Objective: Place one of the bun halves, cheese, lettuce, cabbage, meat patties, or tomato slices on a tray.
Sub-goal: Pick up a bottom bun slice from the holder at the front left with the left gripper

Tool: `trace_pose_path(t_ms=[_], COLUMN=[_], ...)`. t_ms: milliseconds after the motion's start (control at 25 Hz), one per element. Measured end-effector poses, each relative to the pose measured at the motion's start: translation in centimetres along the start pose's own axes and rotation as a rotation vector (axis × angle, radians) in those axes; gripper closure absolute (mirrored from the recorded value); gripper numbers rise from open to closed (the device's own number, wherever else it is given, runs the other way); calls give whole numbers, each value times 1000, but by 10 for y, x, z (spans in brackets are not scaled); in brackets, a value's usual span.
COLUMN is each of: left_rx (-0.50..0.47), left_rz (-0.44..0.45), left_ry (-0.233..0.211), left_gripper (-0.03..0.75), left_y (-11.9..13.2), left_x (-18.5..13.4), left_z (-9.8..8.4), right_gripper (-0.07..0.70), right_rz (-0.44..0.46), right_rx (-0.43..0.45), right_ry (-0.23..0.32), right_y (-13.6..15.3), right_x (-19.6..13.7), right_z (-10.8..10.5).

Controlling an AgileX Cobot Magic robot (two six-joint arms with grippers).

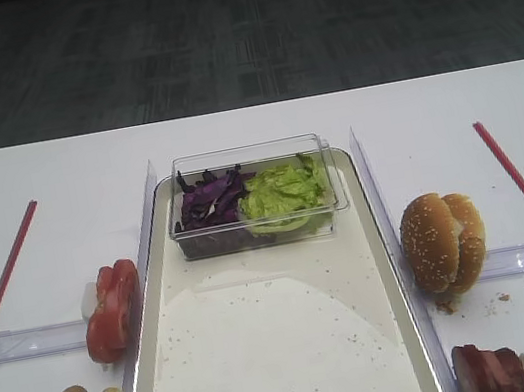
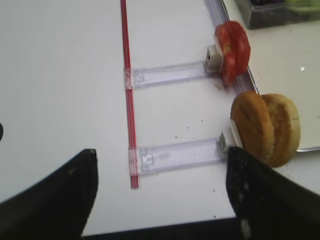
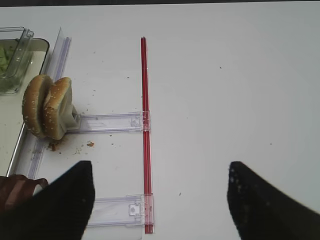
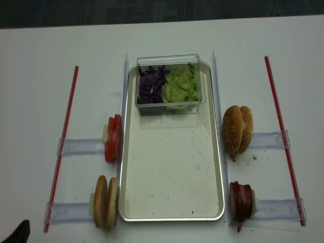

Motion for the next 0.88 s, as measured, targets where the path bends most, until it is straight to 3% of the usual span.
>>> trace_pose_path(t_ms=[400,600,880], left_rx=[-19,-85,-102], left_rz=[239,381,574], left_ry=[4,-32,-52], left_gripper=[223,223,223], left_y=[20,45,87], left_x=[51,72,95], left_z=[0,-5,-6], right_gripper=[61,61,61], right_rz=[0,0,0], right_rx=[0,0,0], right_ry=[0,0,0], right_y=[0,0,0], right_x=[0,0,0], right_z=[0,0,0])
Point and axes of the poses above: a point on each arm's last joint axis where the gripper is mounted, y pointing out along that axis toward the gripper, z along the wrist's bending axis when the last joint is at zero, x = y × z, the point moved 1 cm from there along y, pointing out along that axis toward the gripper
